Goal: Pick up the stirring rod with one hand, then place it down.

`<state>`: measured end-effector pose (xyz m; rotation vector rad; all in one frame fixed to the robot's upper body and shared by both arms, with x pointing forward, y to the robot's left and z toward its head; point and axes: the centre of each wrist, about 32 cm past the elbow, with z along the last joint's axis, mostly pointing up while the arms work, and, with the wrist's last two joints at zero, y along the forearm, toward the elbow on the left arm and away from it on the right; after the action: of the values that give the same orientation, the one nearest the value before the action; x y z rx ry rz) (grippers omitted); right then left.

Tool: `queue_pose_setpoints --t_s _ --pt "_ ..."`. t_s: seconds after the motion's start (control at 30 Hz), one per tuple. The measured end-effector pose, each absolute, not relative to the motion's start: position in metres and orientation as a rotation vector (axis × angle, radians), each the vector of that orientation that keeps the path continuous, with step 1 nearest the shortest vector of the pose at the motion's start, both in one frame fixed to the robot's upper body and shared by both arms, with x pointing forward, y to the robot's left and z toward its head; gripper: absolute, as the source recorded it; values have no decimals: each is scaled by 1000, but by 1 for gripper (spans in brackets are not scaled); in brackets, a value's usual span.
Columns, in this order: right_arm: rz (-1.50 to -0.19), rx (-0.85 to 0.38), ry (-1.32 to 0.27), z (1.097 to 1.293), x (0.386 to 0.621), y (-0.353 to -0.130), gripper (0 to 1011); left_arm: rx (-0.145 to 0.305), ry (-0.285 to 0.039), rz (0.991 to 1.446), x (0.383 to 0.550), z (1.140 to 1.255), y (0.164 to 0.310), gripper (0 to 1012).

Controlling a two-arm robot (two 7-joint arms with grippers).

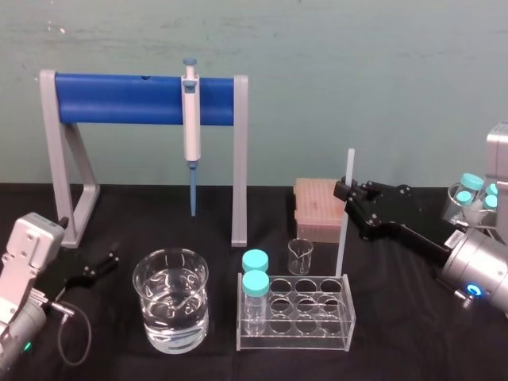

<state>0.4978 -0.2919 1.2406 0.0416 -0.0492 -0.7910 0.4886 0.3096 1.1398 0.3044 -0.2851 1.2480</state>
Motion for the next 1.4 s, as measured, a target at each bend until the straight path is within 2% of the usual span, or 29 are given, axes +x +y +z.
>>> queue_pose_setpoints --t_s 0.33,0.73,1.17,1.4 --pt "-767 36 -43 1222 507 -292 79 305 -285 1248 489 1140 310 1005" --pt "-764 37 -25 1212 510 -291 79 305 -285 1248 489 1140 310 1005" --pt "-749 59 5 1182 515 -294 79 305 -285 1248 489 1140 310 1005" --pt "-742 52 23 1173 516 -293 79 304 -285 1248 489 1140 310 1005"
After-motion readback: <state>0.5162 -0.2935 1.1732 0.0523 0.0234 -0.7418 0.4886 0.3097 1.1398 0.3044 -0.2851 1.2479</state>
